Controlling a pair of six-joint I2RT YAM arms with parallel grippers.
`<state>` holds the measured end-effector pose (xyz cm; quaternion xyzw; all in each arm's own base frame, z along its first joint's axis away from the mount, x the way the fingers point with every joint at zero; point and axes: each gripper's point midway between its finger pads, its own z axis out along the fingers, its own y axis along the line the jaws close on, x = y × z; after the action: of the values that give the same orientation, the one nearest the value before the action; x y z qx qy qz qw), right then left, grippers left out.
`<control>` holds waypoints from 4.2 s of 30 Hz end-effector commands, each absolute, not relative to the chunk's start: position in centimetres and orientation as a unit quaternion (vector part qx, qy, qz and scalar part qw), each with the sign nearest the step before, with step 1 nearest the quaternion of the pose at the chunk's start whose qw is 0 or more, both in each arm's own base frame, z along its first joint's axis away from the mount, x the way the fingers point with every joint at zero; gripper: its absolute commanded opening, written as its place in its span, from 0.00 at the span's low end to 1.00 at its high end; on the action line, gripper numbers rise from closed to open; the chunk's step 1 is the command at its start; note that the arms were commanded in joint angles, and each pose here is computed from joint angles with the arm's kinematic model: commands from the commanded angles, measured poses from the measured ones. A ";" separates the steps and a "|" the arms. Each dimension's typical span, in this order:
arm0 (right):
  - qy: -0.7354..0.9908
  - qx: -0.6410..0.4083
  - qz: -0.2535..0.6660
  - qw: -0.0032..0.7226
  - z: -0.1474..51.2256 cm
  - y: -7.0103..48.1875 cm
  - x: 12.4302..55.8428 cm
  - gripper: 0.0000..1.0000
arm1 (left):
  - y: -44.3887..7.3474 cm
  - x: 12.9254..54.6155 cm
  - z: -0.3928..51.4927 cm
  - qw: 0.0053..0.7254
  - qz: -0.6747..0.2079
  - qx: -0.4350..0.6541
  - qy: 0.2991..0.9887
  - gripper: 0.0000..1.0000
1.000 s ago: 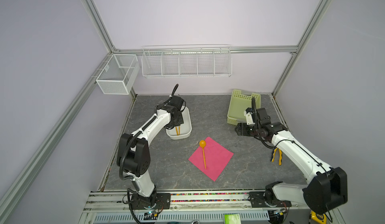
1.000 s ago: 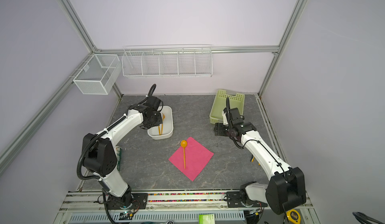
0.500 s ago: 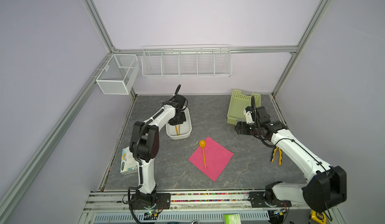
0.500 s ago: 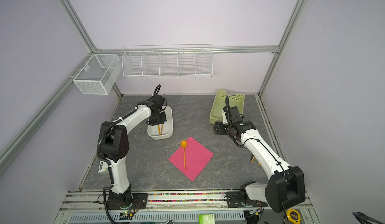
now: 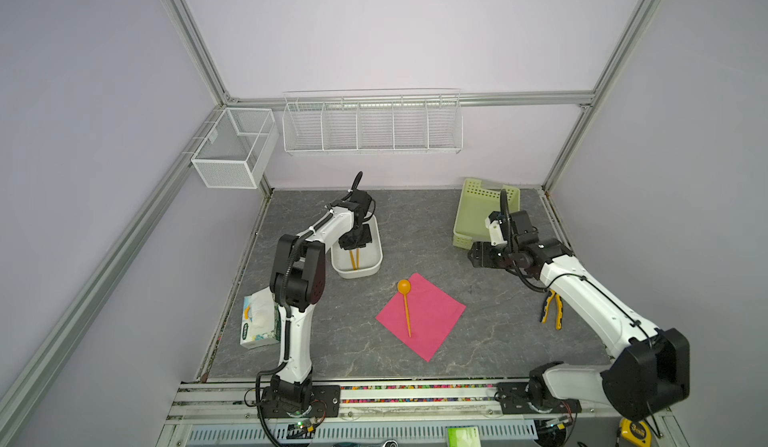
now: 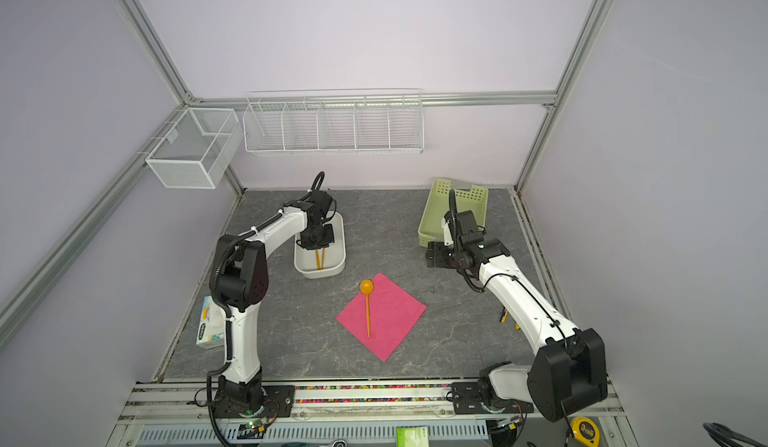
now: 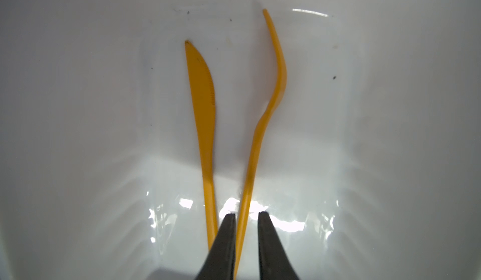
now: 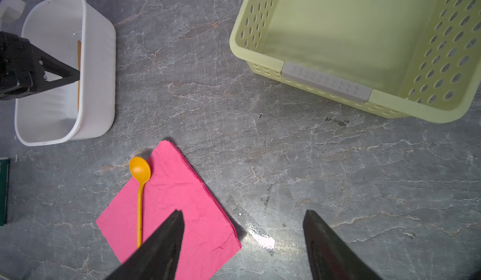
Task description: Place the utensils on the paper napkin and roll it up
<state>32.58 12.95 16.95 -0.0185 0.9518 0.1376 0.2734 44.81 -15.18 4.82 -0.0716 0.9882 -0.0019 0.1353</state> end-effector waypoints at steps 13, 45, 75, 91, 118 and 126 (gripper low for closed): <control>0.956 -0.024 0.132 0.261 16.8 13.2 32.7 0.76 | -15.3 44.7 1.8 0.099 -0.004 -0.061 0.993 0.15; 0.900 -0.001 0.307 0.308 25.0 20.8 30.5 0.72 | -22.3 39.7 23.3 0.316 -0.246 0.091 0.912 0.00; 0.820 -0.065 0.426 0.378 34.8 33.8 31.2 0.38 | -28.1 29.1 31.3 0.397 -0.335 0.215 0.827 0.00; 0.822 -0.056 0.433 0.366 33.9 35.7 32.7 0.24 | -28.1 29.0 30.9 0.394 -0.336 0.210 0.829 0.00; 0.795 -0.090 0.424 0.425 36.1 32.5 31.3 0.07 | -28.1 27.0 34.2 0.416 -0.382 0.229 0.793 0.25; 0.740 -0.205 0.450 0.456 39.6 31.1 27.2 0.07 | -28.9 22.3 39.0 0.458 -0.482 0.302 0.683 0.45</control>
<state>29.29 30.78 37.71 -0.1341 0.7770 0.4313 0.4384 24.38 -28.00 36.03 0.2540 0.7464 -0.4336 0.4363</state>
